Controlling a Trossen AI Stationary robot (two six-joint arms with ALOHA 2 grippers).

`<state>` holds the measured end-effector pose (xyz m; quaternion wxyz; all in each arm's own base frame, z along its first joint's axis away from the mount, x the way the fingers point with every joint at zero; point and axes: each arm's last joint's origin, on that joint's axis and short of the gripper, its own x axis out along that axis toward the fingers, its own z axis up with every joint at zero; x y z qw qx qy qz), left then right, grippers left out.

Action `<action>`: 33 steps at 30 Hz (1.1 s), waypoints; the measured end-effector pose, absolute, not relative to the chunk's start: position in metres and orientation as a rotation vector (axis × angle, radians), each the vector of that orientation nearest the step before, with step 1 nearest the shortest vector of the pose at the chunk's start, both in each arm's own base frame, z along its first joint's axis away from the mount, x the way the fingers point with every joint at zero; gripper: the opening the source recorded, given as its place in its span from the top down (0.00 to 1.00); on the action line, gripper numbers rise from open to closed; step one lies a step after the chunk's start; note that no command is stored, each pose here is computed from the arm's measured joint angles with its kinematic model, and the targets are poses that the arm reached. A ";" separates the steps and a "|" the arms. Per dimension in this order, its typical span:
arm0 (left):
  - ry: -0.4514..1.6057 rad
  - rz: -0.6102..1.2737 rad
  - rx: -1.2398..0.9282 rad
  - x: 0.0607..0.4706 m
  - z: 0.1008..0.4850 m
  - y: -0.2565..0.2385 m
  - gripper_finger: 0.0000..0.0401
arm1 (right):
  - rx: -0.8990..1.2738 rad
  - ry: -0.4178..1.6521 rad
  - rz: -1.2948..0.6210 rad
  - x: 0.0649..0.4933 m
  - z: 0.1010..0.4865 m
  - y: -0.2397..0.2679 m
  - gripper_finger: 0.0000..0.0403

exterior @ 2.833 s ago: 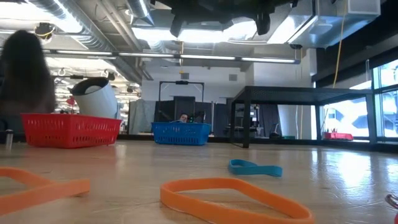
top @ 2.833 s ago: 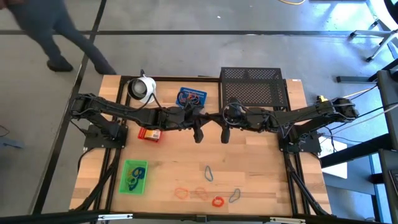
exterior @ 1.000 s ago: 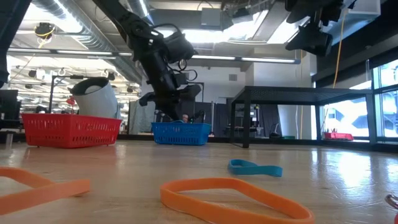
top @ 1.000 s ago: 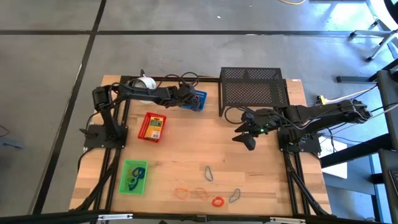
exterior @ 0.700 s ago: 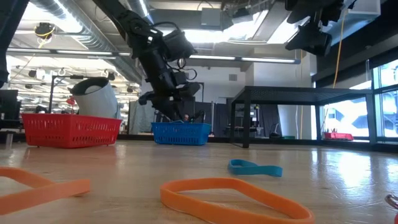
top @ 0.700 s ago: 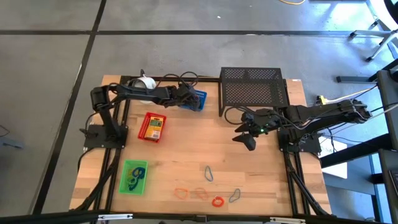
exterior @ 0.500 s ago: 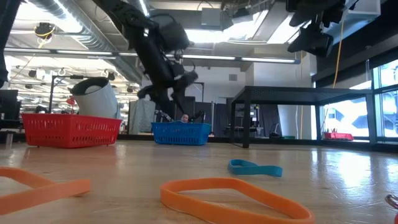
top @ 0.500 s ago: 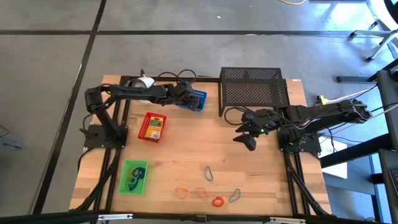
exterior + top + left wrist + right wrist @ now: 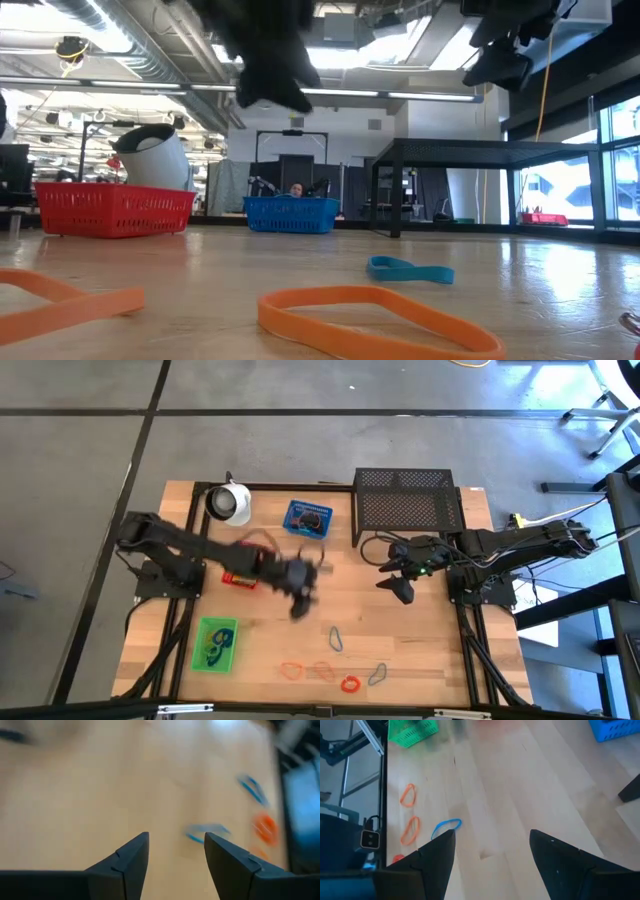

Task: Pick & Place Office Desk Supplies
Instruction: Put the orange rubber band into the blue bin

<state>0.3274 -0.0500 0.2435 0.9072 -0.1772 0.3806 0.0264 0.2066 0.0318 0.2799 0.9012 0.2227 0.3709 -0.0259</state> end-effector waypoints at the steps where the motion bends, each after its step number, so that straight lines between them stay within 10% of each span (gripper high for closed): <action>1: 0.797 0.005 -0.344 0.325 0.243 -0.068 0.53 | 0.449 0.767 -0.049 0.207 0.280 0.032 0.36; 12: 0.733 -0.151 -0.319 0.269 0.247 -0.201 0.54 | 0.303 0.765 0.010 0.207 0.280 0.032 0.36; 33: 0.983 -0.200 -0.041 0.291 0.155 -0.217 0.54 | 0.286 0.765 0.017 0.207 0.280 0.032 0.36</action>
